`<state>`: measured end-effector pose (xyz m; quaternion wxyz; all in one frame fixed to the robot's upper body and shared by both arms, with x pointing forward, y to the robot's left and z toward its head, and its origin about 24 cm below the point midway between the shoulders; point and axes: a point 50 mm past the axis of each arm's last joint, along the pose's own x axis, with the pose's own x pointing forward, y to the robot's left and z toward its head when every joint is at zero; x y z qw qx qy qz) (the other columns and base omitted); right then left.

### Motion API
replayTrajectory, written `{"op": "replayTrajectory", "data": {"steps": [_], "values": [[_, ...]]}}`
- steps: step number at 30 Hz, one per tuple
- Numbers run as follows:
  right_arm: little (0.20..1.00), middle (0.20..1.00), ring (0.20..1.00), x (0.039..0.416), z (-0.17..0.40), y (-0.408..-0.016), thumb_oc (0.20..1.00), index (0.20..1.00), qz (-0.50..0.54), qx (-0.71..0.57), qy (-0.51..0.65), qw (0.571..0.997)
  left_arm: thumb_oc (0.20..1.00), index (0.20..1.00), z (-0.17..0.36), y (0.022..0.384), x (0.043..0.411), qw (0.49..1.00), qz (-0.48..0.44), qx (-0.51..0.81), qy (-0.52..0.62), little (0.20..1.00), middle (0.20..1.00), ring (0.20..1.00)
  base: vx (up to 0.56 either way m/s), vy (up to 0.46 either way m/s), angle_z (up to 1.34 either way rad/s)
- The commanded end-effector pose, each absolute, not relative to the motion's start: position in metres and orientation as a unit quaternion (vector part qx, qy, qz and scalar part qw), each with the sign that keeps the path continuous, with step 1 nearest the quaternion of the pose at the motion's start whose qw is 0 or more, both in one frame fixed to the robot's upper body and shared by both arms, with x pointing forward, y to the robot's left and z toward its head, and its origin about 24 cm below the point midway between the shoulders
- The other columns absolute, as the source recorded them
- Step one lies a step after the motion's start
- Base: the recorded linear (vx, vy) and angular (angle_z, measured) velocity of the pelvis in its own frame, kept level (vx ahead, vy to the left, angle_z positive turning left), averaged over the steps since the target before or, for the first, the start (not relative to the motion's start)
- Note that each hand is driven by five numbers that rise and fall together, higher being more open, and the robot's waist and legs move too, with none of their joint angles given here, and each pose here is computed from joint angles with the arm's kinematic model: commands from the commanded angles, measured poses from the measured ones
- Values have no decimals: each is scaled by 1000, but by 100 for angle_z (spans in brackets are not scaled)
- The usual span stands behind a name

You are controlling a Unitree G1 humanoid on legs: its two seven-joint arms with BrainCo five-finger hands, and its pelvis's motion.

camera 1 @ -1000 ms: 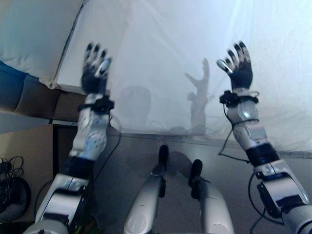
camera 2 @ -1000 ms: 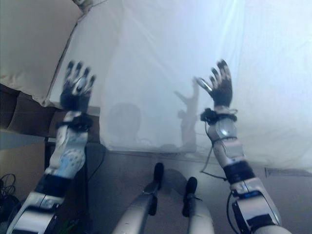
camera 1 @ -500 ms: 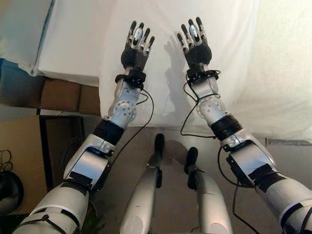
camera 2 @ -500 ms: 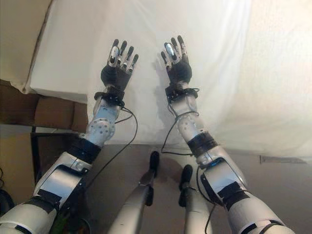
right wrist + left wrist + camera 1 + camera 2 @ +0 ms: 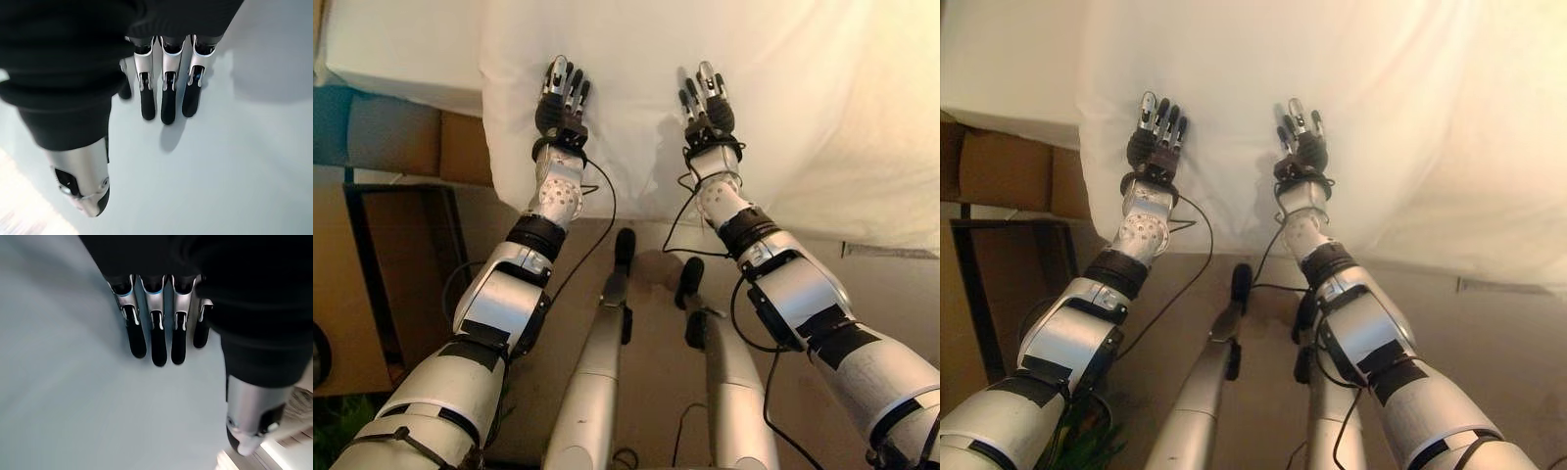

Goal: Make the bed

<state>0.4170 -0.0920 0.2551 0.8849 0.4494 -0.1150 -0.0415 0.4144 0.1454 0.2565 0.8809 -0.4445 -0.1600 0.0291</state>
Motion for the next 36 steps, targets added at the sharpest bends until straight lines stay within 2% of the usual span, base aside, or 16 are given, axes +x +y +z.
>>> {"op": "replayTrajectory", "data": {"steps": [1, 3, 4, 11, 12, 17, 20, 24, 26, 32, 35, 36], "values": [[1000, 1000, 1000, 420, 240, -110, 1000, 1000, -95, 418, -92, 899, 1000, 1000, 251, 182, 418, 891, 112, -414, -152, 1000, 1000, 1000, 0, 0, 0], [1000, 1000, 1000, 421, 231, -115, 1000, 1000, -109, 410, -80, 902, 1000, 1000, 241, 187, 418, 892, 120, -411, -141, 1000, 1000, 1000, 0, 0, 0], [1000, 1000, 1000, 421, 208, -126, 1000, 1000, -136, 396, -55, 906, 1000, 1000, 221, 199, 416, 891, 146, -413, -121, 1000, 1000, 1000, 31, 32, 1], [1000, 1000, 1000, 410, 140, -157, 1000, 1000, -210, 400, 15, 892, 1000, 1000, 165, 229, 404, 888, 204, -405, -71, 1000, 1000, 1000, -1, 15, 3], [1000, 1000, 1000, 404, 121, -172, 1000, 1000, -235, 405, 29, 883, 1000, 1000, 148, 246, 396, 887, 232, -396, -59, 1000, 1000, 1000, 34, -2, -1], [1000, 1000, 1000, 386, 83, -209, 1000, 1000, -302, 400, 56, 864, 1000, 1000, 113, 277, 375, 882, 291, -370, -33, 1000, 1000, 1000, -19, 8, -1], [1000, 1000, 1000, 359, 49, -249, 1000, 1000, -375, 359, 80, 851, 1000, 1000, 74, 309, 344, 868, 358, -343, -5, 1000, 1000, 1000, 29, -8, -2], [1000, 1000, 1000, 332, 22, -274, 1000, 1000, -426, 330, 103, 836, 1000, 1000, 45, 321, 319, 859, 397, -323, 22, 1000, 1000, 1000, -12, 1, -1], [1000, 1000, 1000, 308, 3, -294, 1000, 1000, -478, 310, 123, 813, 1000, 1000, 19, 332, 295, 832, 445, -328, 50, 1000, 1000, 1000, -26, 0, 1], [1000, 1000, 1000, 272, -21, -315, 1000, 1000, -523, 243, 153, 802, 1000, 1000, -10, 337, 263, 806, 492, -321, 70, 1000, 1000, 1000, -15, -14, 0], [1000, 1000, 1000, 256, -26, -325, 1000, 1000, -536, 193, 156, 807, 1000, 1000, -18, 342, 246, 805, 519, -278, 81, 1000, 1000, 1000, -21, -28, -4], [1000, 1000, 1000, 251, -27, -330, 1000, 1000, -538, 181, 158, 808, 1000, 1000, -17, 348, 242, 818, 520, -225, 94, 1000, 1000, 1000, -107, -51, -4]]}}
